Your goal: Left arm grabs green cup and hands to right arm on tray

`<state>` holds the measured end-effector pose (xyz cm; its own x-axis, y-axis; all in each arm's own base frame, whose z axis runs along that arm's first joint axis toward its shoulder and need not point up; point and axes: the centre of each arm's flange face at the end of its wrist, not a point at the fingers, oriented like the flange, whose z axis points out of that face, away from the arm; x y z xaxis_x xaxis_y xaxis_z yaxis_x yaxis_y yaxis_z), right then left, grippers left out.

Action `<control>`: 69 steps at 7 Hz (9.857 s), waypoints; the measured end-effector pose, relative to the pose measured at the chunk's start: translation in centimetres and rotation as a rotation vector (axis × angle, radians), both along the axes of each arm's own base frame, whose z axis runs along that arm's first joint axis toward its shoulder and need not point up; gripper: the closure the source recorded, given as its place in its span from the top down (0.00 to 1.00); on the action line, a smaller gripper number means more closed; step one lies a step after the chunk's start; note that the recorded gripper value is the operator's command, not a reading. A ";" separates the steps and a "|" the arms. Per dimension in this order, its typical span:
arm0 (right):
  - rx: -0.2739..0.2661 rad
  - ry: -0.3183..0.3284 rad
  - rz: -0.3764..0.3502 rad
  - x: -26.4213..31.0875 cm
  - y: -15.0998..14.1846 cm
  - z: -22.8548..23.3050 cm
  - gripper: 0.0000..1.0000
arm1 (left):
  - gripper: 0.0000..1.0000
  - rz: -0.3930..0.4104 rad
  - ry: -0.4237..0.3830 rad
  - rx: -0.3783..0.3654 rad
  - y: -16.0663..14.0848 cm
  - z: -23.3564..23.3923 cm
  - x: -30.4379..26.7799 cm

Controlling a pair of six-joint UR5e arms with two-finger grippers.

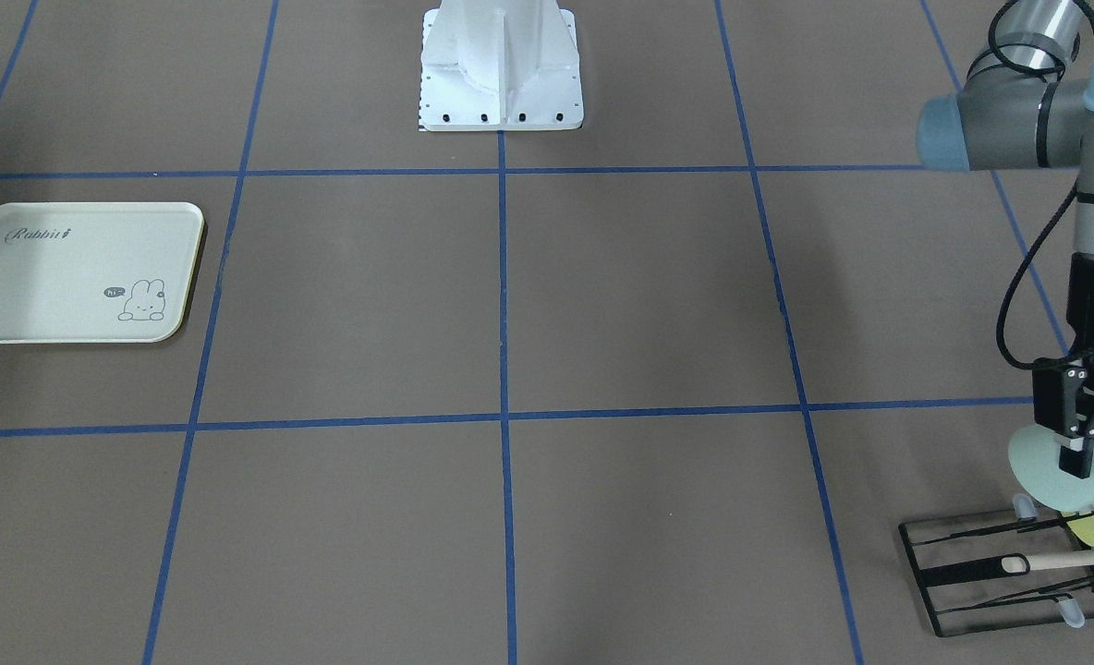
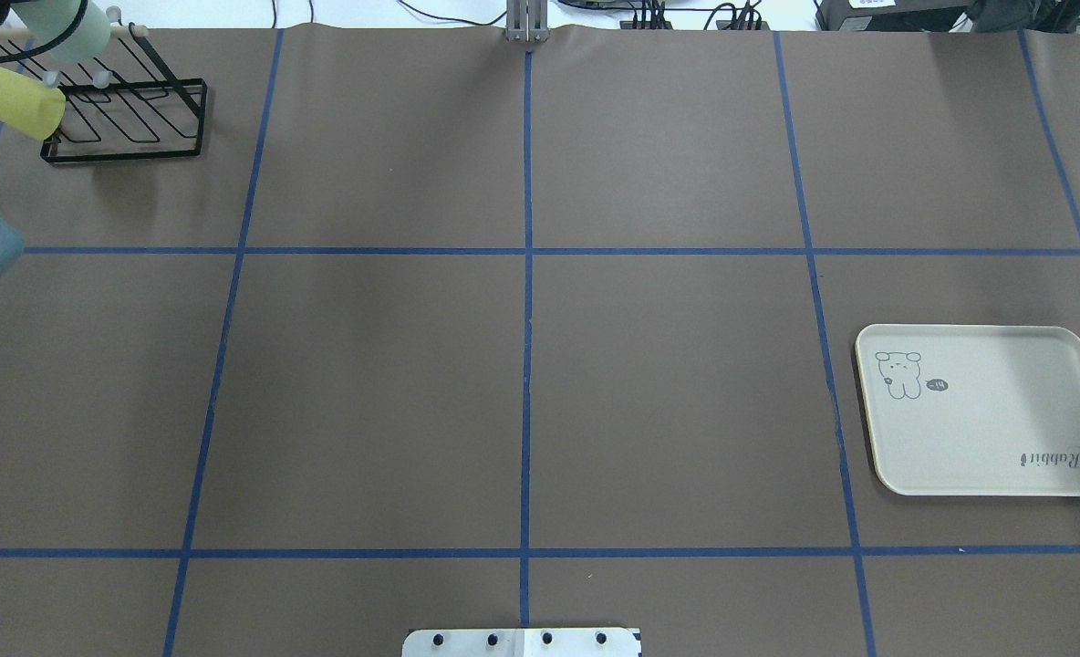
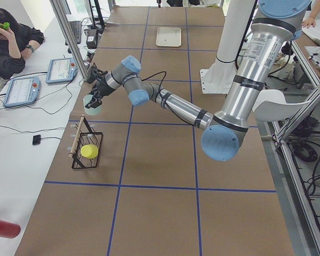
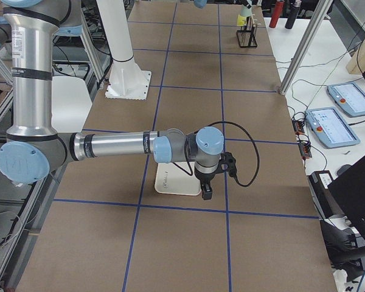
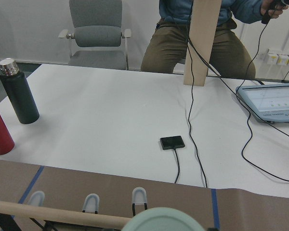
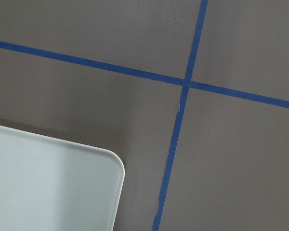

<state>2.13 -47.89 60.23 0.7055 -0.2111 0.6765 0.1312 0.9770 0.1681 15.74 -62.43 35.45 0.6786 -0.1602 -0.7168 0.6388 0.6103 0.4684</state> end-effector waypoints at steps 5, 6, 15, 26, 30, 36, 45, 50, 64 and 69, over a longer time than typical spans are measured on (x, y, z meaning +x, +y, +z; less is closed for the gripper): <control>0.091 -0.147 0.203 -10.3 -8.3 -13.6 0.99 | 0.29 -0.084 0.141 -0.064 0.4 -1.6 1.1; 0.083 -0.210 0.276 -12.1 -8.7 -15.9 0.99 | 0.29 -0.107 0.186 -0.077 0.6 -1.9 1.9; -0.225 -0.878 0.398 -24.5 -2.8 -31.4 0.99 | 0.29 -0.051 0.979 -0.293 10.7 -19.5 19.7; -0.026 -1.279 0.147 -33.8 5.8 -38.7 0.97 | 0.29 0.134 1.541 -0.927 18.7 -25.9 16.8; -0.018 -1.319 0.161 -34.7 6.1 -39.7 0.94 | 0.29 0.148 1.572 -1.010 19.5 -26.5 16.8; -0.036 -1.324 0.167 -36.1 6.7 -39.7 0.90 | 0.29 0.201 1.581 -1.090 21.8 -27.0 18.8; -0.057 -1.328 0.170 -37.5 7.4 -39.6 0.71 | 0.29 0.234 1.569 -1.131 23.4 -27.6 20.8; -0.062 -1.329 0.161 -37.9 7.8 -39.6 0.47 | 0.29 0.227 1.566 -1.133 23.2 -27.4 21.2; -0.065 -1.335 0.179 -37.9 7.6 -39.6 0.00 | 1.00 0.221 1.556 -1.126 23.0 -27.0 21.4; 0.000 -1.308 0.254 -36.2 5.7 -38.7 0.00 | 1.00 0.218 1.553 -1.119 22.8 -26.9 21.3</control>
<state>-34.06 -42.22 21.50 -0.4392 -0.1714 0.8819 -0.3105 0.9501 0.0300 37.01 -39.61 8.59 -0.2879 -0.9193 -0.2682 -0.0694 0.2994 -0.9516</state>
